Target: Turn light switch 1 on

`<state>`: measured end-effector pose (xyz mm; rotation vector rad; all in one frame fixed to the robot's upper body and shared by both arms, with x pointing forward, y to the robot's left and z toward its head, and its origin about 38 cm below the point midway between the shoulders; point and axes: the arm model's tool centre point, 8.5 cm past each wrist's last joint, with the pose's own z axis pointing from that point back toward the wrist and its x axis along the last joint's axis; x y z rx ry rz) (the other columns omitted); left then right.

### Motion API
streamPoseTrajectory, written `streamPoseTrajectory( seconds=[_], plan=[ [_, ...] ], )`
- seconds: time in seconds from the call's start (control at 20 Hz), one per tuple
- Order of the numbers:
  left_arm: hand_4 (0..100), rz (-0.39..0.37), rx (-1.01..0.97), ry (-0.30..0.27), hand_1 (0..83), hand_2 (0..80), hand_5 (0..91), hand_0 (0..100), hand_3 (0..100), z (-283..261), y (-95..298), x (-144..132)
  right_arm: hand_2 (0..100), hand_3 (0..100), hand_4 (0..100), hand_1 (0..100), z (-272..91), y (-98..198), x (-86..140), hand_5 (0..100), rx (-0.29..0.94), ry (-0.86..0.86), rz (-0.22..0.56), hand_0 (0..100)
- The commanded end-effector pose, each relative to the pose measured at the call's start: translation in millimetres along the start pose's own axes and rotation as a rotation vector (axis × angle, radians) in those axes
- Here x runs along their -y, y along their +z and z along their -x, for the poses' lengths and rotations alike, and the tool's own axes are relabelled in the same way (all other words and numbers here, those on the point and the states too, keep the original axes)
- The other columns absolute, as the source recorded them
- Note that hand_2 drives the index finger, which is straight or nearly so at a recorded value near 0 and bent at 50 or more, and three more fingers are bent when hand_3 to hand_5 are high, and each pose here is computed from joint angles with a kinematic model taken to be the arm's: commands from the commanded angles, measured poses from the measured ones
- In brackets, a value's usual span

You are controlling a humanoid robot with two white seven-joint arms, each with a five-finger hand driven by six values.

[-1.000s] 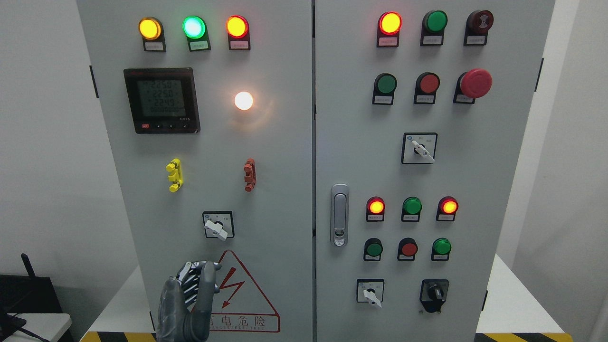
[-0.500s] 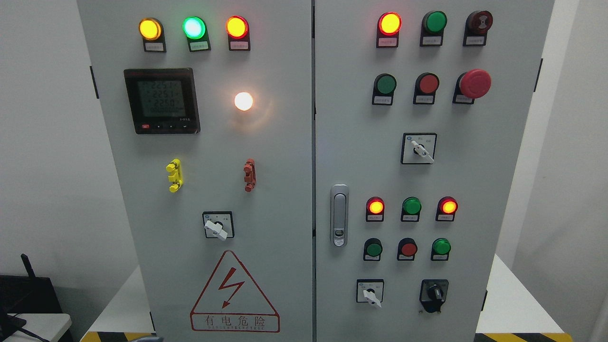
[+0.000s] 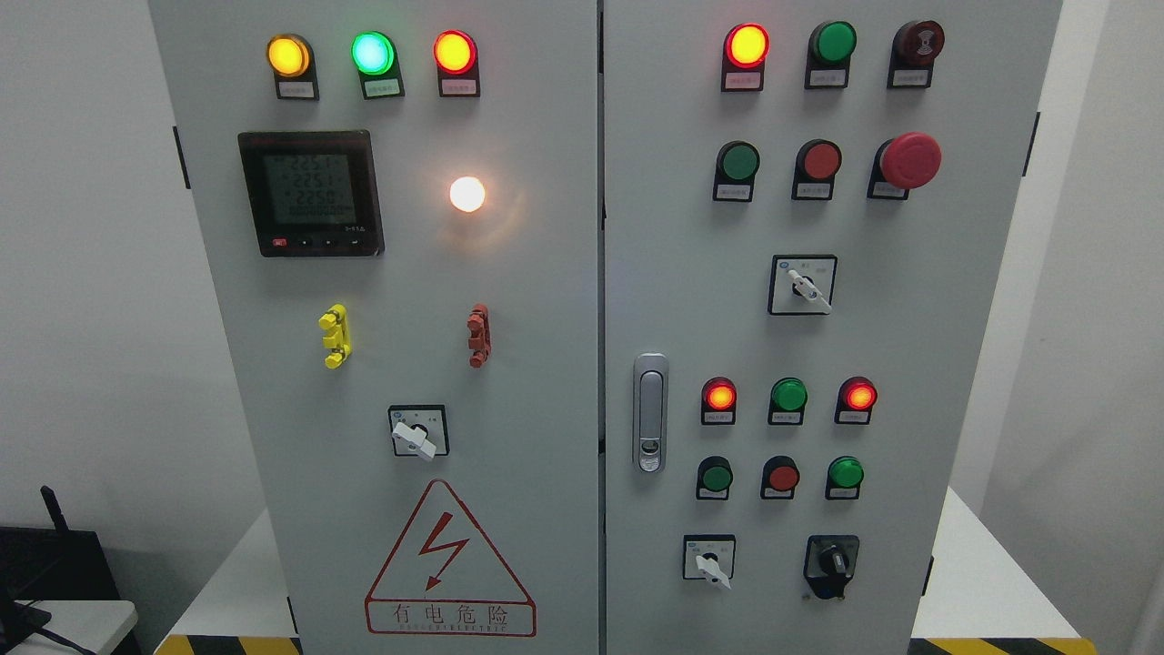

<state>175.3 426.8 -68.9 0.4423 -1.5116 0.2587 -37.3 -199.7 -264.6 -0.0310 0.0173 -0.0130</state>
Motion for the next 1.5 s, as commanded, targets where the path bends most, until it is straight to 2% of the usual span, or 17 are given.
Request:
streamPoseTrajectory(
  seconds=[0.0, 0.1, 0.25, 0.35, 0.5, 0.7, 0.8, 0.85, 0.95, 1.05, 1.15, 1.45],
  plan=[
    [5, -0.134, -0.754, 0.071, 0.0, 0.0, 7.6, 48, 1, 144, 193, -41, 0, 0, 0, 39, 0, 0, 0, 0, -0.001, -0.008, 0.0, 12],
    [1, -0.006, -0.89, 0.066, 0.0, 0.0, 6.6, 50, 0, 153, 223, -37, 0, 0, 0, 39, -1, 0, -1, 0, 0.0, -0.008, -0.002, 12],
    [0, 0.105, -1.096, 0.111, 0.0, 0.0, 5.0, 52, 0, 163, 256, -26, 0, 0, 0, 39, -1, 0, 0, 0, 0.002, -0.008, 0.0, 12],
    [0, 0.206, -1.185, 0.117, 0.0, 0.0, 4.3, 53, 0, 167, 266, -14, 0, 0, 0, 39, -1, 0, -1, 0, 0.002, -0.008, -0.002, 12],
    [0, 0.311, -1.307, 0.099, 0.0, 0.0, 3.5, 53, 0, 173, 273, 9, 0, 0, 0, 39, 0, 0, -1, 0, -0.001, -0.008, -0.002, 12],
    [0, 0.501, -1.443, 0.03, 0.0, 0.0, 4.7, 53, 0, 177, 293, 42, 0, 0, 0, 39, 0, 0, -1, 0, -0.001, -0.008, -0.002, 12],
    [0, 0.611, -1.477, -0.031, 0.0, 0.0, 5.7, 53, 0, 178, 291, 61, 0, 0, 0, 39, 0, 0, 0, 0, -0.001, -0.008, 0.0, 12],
    [0, 0.64, -1.477, -0.063, 0.0, 0.0, 5.8, 53, 0, 179, 290, 65, 0, 0, 0, 39, -1, 0, 0, 0, 0.002, -0.008, 0.0, 12],
    [0, 0.668, -1.469, -0.174, 0.0, 0.0, 6.2, 53, 0, 181, 283, 67, 0, 0, 0, 39, 0, 0, -1, 0, -0.001, -0.008, -0.002, 12],
    [0, 0.698, -1.478, -0.231, 0.0, 0.0, 6.5, 53, 0, 182, 279, 72, 0, 0, 0, 39, -1, 0, -1, 0, 0.002, -0.008, -0.002, 12],
    [0, 0.69, -1.471, -0.235, 0.0, 0.0, 6.2, 53, 0, 182, 274, 85, 0, 0, 0, 39, -1, 0, -1, 0, 0.002, -0.008, -0.002, 12],
    [0, 0.672, -1.474, -0.243, 0.0, 0.0, 3.4, 52, 0, 183, 274, 86, 0, 0, 0, 39, -1, 0, -1, 0, 0.0, -0.008, -0.002, 12]
  ],
)
